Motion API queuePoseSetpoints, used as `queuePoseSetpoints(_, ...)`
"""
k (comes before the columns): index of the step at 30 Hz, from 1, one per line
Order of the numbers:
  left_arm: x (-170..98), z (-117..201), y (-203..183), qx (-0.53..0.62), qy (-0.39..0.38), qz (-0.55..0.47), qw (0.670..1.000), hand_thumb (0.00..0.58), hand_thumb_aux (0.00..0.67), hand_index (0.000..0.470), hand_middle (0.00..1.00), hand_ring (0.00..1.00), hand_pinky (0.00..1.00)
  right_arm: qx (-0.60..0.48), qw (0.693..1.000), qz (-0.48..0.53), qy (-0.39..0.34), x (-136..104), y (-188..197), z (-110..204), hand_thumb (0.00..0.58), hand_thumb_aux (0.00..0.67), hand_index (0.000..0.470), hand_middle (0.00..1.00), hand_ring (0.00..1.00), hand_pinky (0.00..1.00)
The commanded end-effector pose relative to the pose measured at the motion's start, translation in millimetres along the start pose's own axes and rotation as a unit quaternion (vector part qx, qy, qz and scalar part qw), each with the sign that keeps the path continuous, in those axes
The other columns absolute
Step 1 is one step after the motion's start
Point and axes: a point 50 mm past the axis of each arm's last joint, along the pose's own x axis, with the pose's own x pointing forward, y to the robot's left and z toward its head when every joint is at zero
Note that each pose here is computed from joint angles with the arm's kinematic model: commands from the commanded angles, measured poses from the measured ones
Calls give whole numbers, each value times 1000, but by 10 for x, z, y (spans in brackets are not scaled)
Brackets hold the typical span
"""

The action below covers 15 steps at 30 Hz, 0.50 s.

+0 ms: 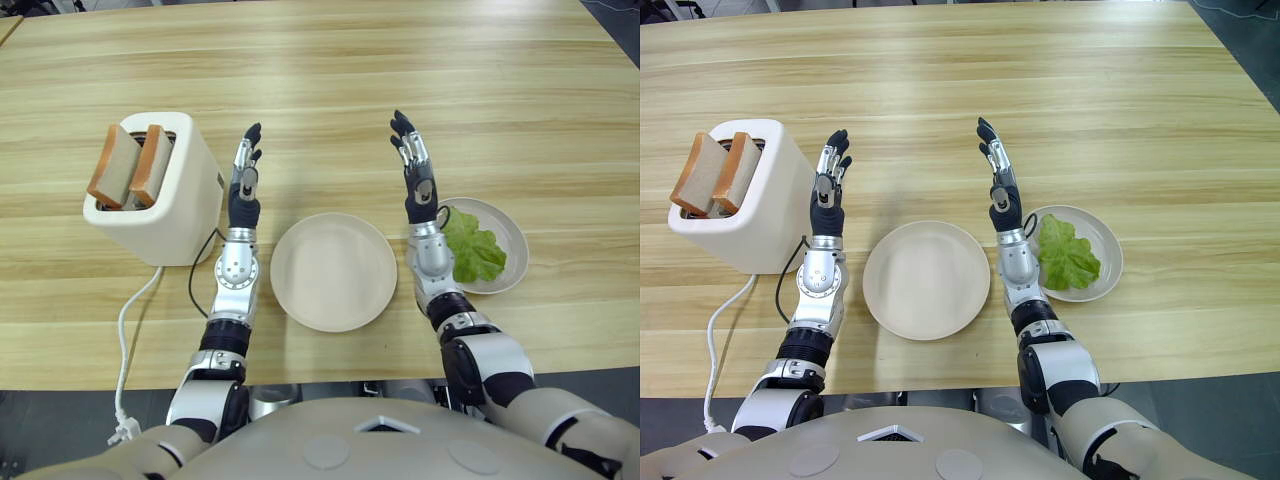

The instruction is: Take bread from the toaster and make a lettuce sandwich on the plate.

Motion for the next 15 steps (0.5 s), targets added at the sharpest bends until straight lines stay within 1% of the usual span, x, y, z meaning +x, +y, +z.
queuePoseSetpoints(1, -4, -24, -21, 4, 7, -7, 1000, 0, 0, 0, 0, 0, 0, -3, 1000, 4, 3, 9, 7, -8, 0, 0, 0, 0, 0, 0)
queuePoseSetpoints(13, -5, -32, -37, 4, 10, -11, 1000, 0, 0, 0, 0, 0, 0, -11, 1000, 6, 4, 3, 4, -11, 0, 0, 0, 0, 0, 0)
queuePoseSetpoints(15, 21, 58, -1, 21, -8, -8, 1000, 0, 0, 0, 0, 0, 0, -11, 1000, 7, 4, 3, 10, -12, 0, 0, 0, 0, 0, 0)
